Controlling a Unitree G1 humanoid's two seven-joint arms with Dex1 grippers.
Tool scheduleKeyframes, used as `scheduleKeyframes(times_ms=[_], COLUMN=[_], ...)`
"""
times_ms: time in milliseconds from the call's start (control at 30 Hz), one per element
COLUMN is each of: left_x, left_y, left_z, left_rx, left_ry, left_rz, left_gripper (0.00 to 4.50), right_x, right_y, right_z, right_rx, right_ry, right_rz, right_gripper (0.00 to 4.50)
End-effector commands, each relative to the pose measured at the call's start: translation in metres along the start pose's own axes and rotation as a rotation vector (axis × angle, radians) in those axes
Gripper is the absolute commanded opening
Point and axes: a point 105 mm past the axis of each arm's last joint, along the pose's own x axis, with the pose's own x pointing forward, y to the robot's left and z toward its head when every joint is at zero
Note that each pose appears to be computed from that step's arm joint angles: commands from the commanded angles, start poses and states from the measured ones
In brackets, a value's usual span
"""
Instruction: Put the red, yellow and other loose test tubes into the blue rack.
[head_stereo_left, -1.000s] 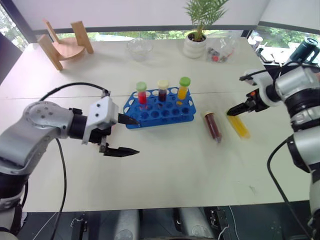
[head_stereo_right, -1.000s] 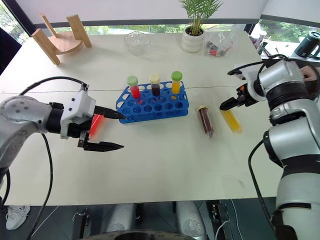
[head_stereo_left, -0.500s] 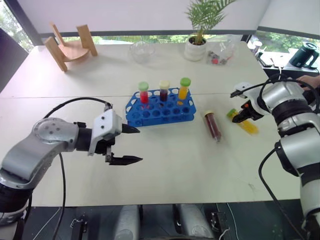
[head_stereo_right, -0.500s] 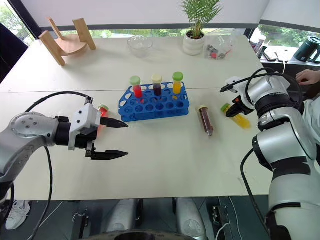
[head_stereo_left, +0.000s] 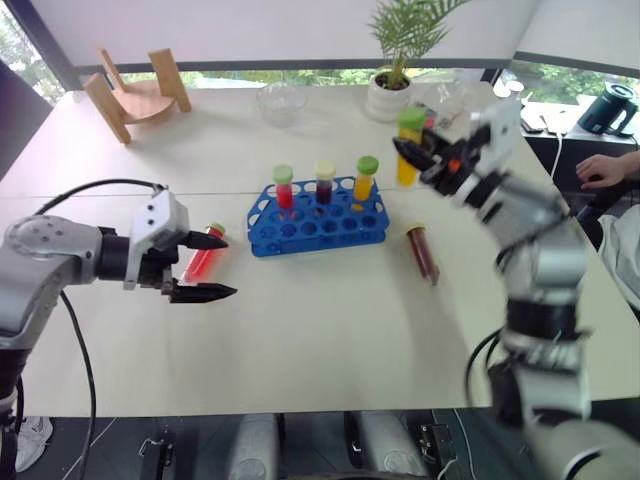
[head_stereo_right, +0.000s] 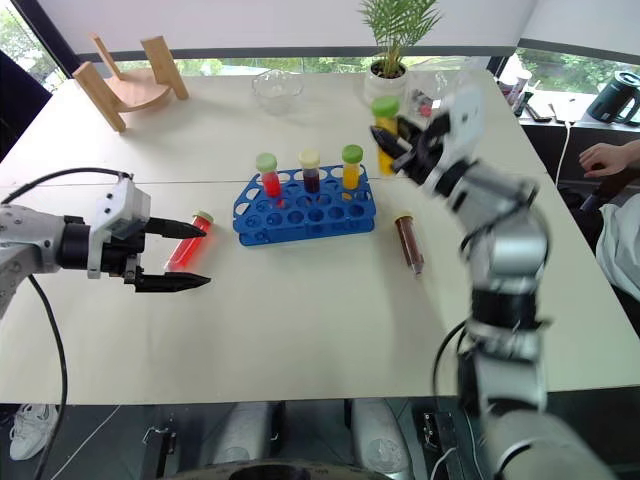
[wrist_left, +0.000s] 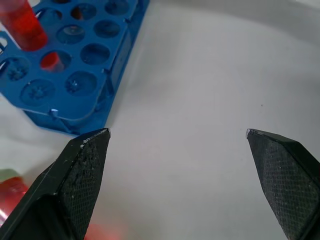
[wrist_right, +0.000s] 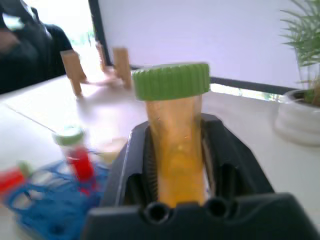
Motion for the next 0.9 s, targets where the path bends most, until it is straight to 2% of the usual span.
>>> scheduleKeyframes(times_ms=[33, 267, 900], left_x=[-0.004, 0.002, 0.003], left_y=[0.005, 0.009, 0.005], left_z=[0.018, 0.024, 0.029], left_rx=[0.02, 0.019, 0.015], left_ry=[-0.028, -0.015, -0.034], left_rz=[0.027, 0.015, 0.032], left_gripper=[4.5, 4.5, 4.5], right_x=[-0.012, -0.004, 0.023], right_y=[0.014, 0.022, 0.016], right_z=[0.012, -0.022, -0.048], right_rx=[-0.007, -0.012, -0.094], right_ry=[-0.136, -0.125, -0.118], right_rz=[-0.128, -0.172, -0.129], right_gripper=[0.77, 0.77, 0.77])
